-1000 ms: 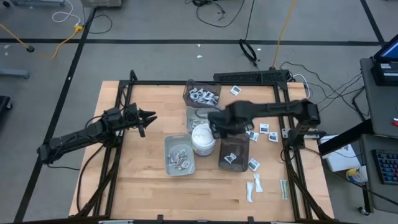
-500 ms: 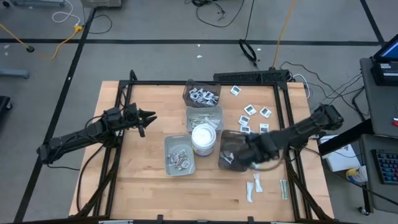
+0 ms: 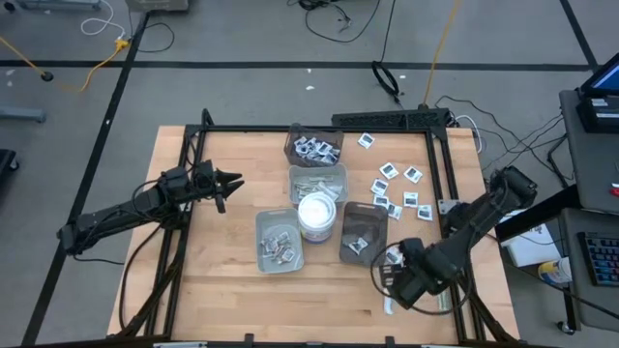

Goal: Pick & Place First Aid Supplies
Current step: Put the bandage into the top gray bin

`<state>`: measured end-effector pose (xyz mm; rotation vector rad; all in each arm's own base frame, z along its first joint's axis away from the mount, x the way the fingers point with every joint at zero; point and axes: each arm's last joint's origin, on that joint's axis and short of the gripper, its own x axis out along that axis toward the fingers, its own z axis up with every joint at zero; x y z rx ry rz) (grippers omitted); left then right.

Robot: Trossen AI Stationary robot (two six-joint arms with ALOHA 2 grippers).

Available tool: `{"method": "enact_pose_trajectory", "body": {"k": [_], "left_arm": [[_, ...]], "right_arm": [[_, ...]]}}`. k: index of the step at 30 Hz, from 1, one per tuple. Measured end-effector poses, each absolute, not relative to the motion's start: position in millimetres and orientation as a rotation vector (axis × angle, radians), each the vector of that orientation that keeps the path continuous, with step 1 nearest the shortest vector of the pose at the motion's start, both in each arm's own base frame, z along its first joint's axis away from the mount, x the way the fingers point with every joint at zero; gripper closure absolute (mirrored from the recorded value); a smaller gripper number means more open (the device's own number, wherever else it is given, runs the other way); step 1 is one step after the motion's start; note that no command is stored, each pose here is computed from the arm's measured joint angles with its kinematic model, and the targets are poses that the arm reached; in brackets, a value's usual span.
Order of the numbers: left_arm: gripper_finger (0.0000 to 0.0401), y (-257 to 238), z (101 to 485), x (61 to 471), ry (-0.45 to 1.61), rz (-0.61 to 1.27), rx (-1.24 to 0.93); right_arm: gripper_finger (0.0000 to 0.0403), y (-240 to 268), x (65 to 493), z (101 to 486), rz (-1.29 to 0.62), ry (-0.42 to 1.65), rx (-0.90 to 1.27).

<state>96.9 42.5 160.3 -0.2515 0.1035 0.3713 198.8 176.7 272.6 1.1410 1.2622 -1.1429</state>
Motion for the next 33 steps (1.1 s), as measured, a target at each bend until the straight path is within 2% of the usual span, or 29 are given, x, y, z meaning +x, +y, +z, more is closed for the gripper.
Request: {"method": "enact_pose_trajectory", "body": {"k": [15,22,26,33], "left_arm": [[0.0272,43,160,97,0.104,0.371,-0.251],[0.0272,43,160,97,0.104,0.372,-0.252],[0.0272,43,160,97,0.104,0.372,-0.251],[0.0272,43,160,97,0.104,0.371,-0.251]], "right_arm": [[0.0200,183,180,166,-1.068,1.318,1.193],[0.0209,174,169,143,-1.079,1.349,1.179],[0.0255,174,169,142,-1.063,1.371,1.166],[0.0388,175,171,142,-1.020,1.388,1.173]]}}
